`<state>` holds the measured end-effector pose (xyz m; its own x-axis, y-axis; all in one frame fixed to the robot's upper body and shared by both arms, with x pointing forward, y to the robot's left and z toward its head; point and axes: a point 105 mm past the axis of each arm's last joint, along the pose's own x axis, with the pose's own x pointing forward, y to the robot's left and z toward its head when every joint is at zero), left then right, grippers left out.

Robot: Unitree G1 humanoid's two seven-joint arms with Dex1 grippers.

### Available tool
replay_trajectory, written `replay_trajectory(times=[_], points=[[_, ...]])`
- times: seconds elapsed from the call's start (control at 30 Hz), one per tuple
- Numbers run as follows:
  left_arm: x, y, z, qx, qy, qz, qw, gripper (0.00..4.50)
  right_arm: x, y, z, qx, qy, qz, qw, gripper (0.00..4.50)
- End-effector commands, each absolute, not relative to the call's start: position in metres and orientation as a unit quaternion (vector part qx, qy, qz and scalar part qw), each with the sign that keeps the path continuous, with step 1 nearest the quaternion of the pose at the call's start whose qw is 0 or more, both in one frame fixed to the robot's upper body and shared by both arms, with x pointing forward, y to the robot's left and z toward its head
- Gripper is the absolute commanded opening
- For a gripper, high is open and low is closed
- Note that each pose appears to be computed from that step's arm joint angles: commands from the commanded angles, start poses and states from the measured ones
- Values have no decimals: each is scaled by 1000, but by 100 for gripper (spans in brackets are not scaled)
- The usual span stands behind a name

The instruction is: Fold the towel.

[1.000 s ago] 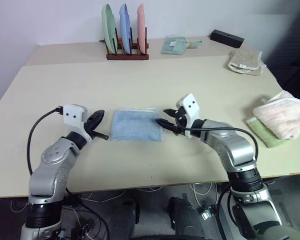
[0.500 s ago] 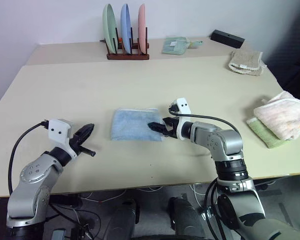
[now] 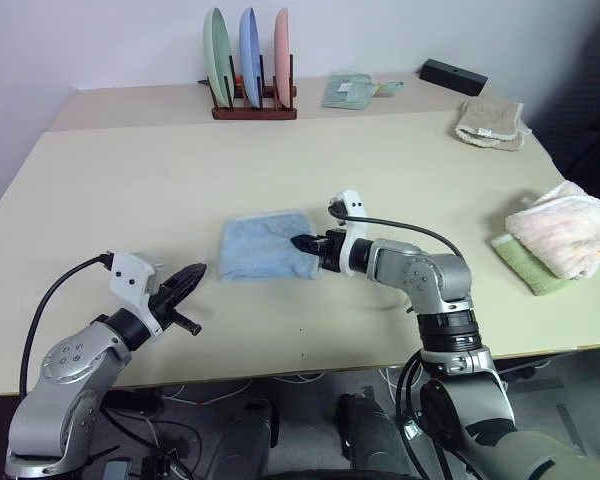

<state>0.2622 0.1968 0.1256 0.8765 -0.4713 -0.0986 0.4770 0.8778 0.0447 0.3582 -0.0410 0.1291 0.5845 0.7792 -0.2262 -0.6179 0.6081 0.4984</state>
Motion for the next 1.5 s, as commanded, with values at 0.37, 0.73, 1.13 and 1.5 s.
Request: replay_trajectory(times=[0.37,0.73,1.13,1.5], points=[[286,153,141,28,3,-316,948,0,422,-235,225,405,-3,26,914,4],[290,134,139,28,2,-350,936,0,395,-272,155,432,74,-137,888,4],[295,129,138,25,2,-361,932,0,379,-280,174,395,46,-134,908,303],[301,127,138,21,-5,-369,929,0,366,-282,202,140,12,-113,984,447]])
